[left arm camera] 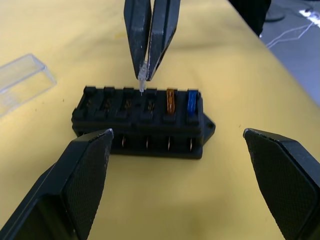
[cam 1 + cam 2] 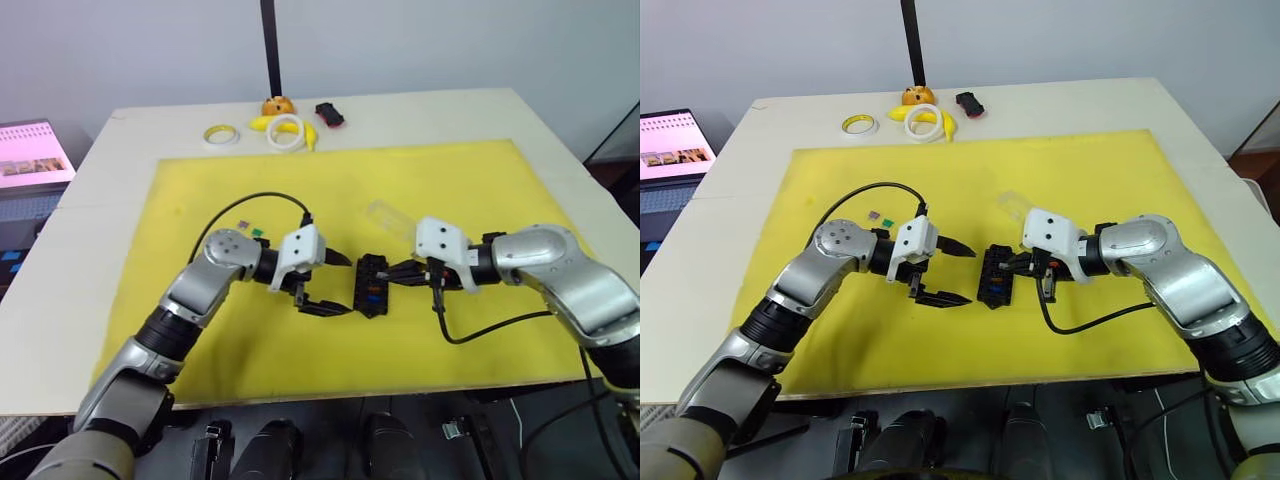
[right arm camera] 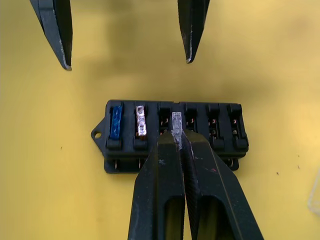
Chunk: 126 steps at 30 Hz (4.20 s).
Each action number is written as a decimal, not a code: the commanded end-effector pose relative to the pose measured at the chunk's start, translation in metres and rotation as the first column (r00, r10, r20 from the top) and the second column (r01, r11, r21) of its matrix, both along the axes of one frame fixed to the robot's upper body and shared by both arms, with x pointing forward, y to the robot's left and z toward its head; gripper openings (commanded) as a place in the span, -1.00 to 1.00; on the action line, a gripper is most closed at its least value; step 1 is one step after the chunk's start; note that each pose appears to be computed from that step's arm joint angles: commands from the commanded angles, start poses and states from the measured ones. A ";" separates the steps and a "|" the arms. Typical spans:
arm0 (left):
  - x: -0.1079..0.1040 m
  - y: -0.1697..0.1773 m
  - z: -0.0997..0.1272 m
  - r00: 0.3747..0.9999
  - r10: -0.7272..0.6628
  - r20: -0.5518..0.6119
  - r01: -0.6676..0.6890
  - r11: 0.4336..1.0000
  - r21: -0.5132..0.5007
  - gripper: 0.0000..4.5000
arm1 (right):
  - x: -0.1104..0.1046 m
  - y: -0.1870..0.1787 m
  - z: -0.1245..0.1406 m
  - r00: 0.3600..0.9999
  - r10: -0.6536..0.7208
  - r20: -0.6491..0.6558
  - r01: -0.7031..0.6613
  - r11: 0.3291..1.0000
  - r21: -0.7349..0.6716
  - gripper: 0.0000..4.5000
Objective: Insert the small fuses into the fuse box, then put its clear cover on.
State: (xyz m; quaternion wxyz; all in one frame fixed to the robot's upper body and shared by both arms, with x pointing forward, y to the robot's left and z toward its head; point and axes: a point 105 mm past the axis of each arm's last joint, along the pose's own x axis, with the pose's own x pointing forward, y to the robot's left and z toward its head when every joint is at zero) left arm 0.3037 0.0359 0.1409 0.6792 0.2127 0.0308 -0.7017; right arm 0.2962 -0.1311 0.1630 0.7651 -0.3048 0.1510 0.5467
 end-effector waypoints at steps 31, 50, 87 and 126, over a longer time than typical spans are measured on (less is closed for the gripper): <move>0.000 -0.006 0.010 0.998 -0.017 0.065 0.017 1.000 -0.010 0.96 | -0.002 0.009 0.007 0.998 0.044 0.046 -0.042 0.998 -0.036 -1.00; 0.003 -0.010 0.010 0.997 -0.013 0.071 0.013 1.000 -0.008 0.96 | -0.002 0.009 0.005 0.998 0.061 0.036 -0.059 0.996 -0.061 -1.00; 0.005 -0.013 0.007 0.997 -0.002 0.072 0.004 1.000 -0.020 1.00 | -0.002 0.007 0.002 0.997 0.049 0.051 -0.044 0.994 -0.099 -0.56; 0.005 -0.014 0.009 0.997 -0.019 0.081 0.020 1.000 -0.015 1.00 | 0.002 0.001 0.000 0.995 -0.093 -0.027 0.097 0.963 0.252 -0.96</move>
